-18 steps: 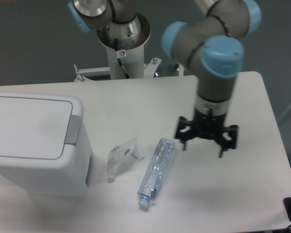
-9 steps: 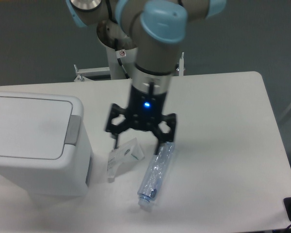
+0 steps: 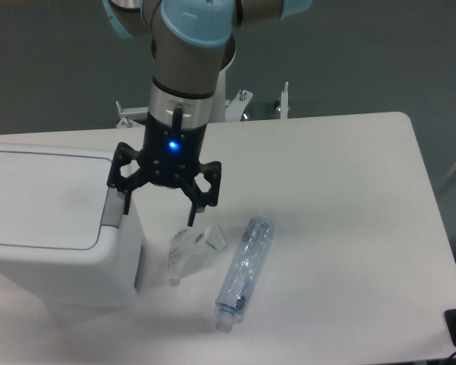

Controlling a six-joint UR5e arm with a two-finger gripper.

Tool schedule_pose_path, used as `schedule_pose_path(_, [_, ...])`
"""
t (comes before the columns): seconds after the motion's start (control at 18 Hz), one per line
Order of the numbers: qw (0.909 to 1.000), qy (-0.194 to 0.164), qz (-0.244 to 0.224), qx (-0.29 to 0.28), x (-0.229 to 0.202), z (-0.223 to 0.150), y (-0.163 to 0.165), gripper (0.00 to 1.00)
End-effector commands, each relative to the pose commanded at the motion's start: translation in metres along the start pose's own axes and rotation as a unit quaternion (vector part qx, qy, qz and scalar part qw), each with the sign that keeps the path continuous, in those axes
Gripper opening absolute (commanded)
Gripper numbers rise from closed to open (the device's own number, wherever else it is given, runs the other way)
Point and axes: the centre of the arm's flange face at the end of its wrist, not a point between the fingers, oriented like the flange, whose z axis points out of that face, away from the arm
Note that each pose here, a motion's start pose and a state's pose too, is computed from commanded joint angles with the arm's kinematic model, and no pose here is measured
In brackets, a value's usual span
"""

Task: Open the trash can
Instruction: 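Lower the gripper onto the lid edge and push it open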

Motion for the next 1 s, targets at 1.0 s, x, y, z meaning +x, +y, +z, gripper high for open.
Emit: schedule_pose_path(1.0, [0.9999,0.005,-0.002,-0.01,0.0,0.013,-0.001,1.0])
